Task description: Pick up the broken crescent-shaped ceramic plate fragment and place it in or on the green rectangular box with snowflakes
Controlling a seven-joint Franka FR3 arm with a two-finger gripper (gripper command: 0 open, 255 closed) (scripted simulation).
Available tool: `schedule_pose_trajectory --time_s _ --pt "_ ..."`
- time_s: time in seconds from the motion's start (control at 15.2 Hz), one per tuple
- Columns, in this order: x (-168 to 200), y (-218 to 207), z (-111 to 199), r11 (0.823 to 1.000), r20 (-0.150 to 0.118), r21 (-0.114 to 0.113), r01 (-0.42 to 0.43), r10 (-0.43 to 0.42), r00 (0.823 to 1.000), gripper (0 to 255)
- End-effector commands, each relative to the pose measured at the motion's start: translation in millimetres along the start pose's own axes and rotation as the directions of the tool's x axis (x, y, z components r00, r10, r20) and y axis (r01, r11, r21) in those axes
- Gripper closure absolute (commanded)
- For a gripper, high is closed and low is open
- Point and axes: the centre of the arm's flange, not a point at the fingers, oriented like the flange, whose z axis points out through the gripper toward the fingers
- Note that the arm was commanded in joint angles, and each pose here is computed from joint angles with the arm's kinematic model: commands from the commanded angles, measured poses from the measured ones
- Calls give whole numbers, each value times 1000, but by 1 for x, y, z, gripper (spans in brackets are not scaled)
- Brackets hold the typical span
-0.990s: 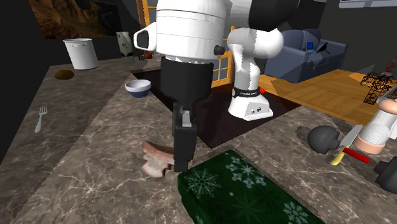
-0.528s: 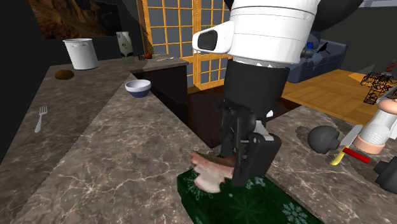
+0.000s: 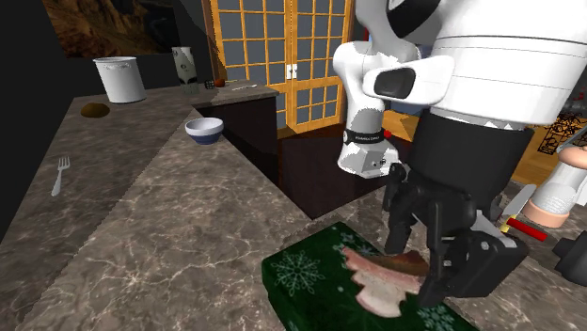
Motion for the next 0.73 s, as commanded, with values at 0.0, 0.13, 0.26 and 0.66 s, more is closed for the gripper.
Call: schedule_pose_trajectory --time_s 0.0,0.13,0.26,0.66 --pt "-3 0 11 1000 0 0 -1 1 1000 255" --pt "-4 1 21 1000 0 0 -1 1 1000 255" --pt "-6 2 32 1000 0 0 -1 1 1000 255" --pt "-9 5 59 1000 0 0 -1 1 1000 255"
